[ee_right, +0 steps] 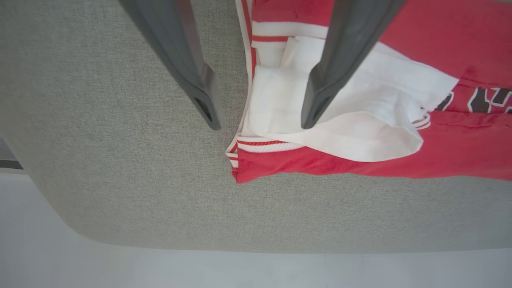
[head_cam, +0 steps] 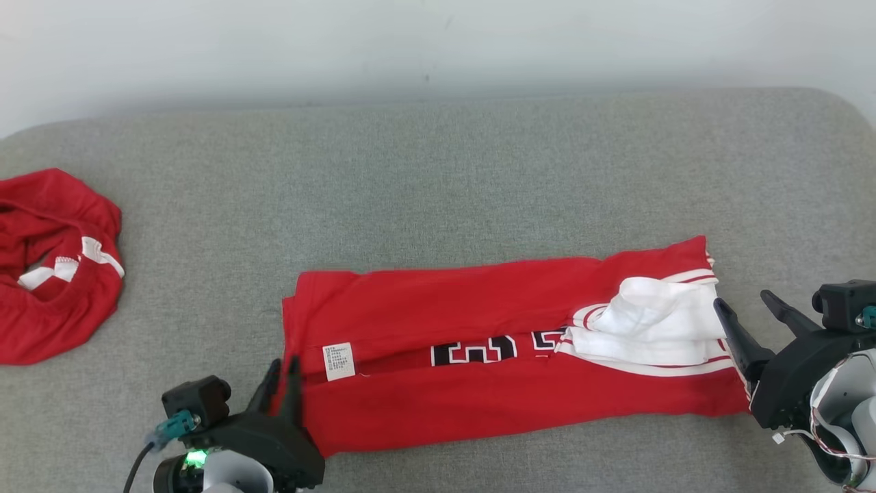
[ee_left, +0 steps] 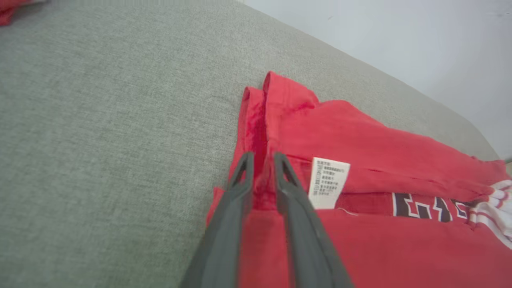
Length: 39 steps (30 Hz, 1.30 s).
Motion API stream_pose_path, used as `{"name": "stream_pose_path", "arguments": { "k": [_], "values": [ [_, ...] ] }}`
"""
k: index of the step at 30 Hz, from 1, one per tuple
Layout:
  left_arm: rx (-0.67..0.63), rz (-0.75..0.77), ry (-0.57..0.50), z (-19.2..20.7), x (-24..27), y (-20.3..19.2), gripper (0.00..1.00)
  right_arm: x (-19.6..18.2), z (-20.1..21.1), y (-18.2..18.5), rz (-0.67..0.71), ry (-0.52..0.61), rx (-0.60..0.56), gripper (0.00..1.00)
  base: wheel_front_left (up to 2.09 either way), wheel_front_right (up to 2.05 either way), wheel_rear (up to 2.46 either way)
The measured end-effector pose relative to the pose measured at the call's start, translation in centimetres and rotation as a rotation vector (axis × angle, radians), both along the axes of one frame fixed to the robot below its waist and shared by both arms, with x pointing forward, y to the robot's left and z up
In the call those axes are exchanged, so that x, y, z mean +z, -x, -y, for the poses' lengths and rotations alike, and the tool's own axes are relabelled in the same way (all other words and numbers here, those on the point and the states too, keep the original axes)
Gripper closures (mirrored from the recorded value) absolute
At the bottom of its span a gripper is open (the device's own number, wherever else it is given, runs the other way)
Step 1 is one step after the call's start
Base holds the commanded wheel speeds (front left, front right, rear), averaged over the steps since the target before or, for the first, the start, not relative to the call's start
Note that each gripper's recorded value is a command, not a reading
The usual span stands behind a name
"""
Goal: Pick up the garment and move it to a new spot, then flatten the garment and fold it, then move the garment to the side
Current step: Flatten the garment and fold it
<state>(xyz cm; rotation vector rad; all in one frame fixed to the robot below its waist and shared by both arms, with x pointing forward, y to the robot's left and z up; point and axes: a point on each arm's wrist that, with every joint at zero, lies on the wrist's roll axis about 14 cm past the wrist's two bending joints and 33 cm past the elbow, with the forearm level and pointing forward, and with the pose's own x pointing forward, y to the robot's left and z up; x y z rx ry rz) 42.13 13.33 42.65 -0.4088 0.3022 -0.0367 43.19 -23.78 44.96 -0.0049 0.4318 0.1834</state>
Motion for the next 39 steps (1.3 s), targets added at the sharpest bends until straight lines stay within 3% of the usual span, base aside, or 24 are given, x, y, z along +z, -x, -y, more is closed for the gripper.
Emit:
{"name": "stream_pose_path", "arguments": {
  "k": [7,16,32,39],
  "values": [
    [-0.020,0.123,-0.007,0.1,2.4,0.5,0.00,1.4,0.3,0.1,0.039,-0.003,-0.011,0.00,0.00,0.00,0.00],
    [0.030,0.351,-0.108,-2.9,8.2,2.4,0.00,1.9,0.5,0.8,0.040,-0.067,-0.067,0.00,0.00,0.00,0.00],
    [0.120,0.375,-0.275,-7.5,8.1,5.0,0.00,-3.3,-0.1,-0.2,-0.209,-0.167,-0.168,0.00,0.00,0.00,0.00],
    [0.148,0.330,-0.300,-8.8,6.7,5.1,0.00,-5.8,-0.7,-1.6,-0.317,-0.136,-0.170,0.00,0.00,0.00,0.00]
  ]
}}
